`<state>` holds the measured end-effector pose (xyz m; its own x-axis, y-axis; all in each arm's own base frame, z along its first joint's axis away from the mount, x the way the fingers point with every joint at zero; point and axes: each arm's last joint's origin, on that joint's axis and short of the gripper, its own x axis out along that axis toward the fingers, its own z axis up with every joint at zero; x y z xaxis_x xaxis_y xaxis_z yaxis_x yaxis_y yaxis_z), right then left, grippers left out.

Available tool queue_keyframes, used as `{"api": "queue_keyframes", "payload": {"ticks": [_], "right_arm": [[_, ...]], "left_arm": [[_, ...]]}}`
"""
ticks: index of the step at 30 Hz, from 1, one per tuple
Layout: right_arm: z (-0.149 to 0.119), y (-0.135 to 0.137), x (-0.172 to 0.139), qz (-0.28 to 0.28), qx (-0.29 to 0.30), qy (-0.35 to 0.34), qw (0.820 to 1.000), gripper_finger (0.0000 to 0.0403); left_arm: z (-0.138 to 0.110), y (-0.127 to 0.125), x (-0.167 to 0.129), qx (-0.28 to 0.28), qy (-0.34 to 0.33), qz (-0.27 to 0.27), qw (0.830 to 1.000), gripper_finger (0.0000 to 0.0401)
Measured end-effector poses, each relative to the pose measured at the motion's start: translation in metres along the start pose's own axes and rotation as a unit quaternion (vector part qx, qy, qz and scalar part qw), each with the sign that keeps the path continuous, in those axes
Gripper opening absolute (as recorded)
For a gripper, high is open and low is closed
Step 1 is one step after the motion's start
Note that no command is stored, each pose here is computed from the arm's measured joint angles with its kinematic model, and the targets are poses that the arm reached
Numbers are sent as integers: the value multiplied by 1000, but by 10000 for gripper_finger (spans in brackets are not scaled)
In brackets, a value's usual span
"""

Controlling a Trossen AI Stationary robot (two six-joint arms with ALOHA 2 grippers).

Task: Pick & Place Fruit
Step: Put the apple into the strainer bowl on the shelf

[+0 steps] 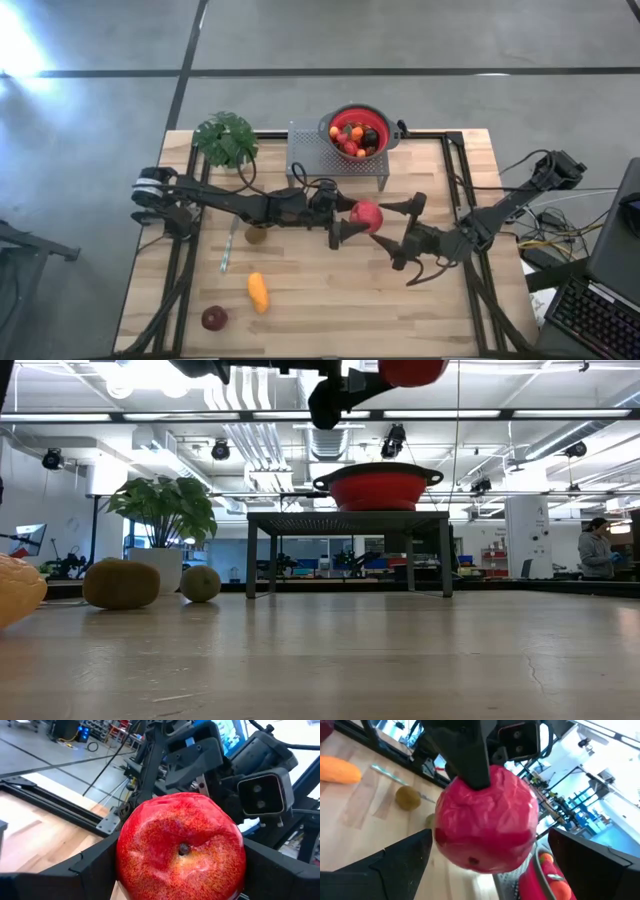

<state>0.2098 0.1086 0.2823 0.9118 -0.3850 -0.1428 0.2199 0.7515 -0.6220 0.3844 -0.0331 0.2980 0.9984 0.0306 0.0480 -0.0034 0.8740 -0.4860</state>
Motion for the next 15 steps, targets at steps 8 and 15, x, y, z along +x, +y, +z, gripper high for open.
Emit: {"api": "queue_keyframes", "payload": {"ticks": [8, 15], "right_arm": [[1, -6, 7, 3, 21, -11, 1000, 393], [4, -15, 16, 10, 30, -43, 999, 393]], "left_arm": [[5, -1, 0, -4, -18, -12, 1000, 342], [6, -1, 0, -5, -21, -13, 1000, 342]]}}
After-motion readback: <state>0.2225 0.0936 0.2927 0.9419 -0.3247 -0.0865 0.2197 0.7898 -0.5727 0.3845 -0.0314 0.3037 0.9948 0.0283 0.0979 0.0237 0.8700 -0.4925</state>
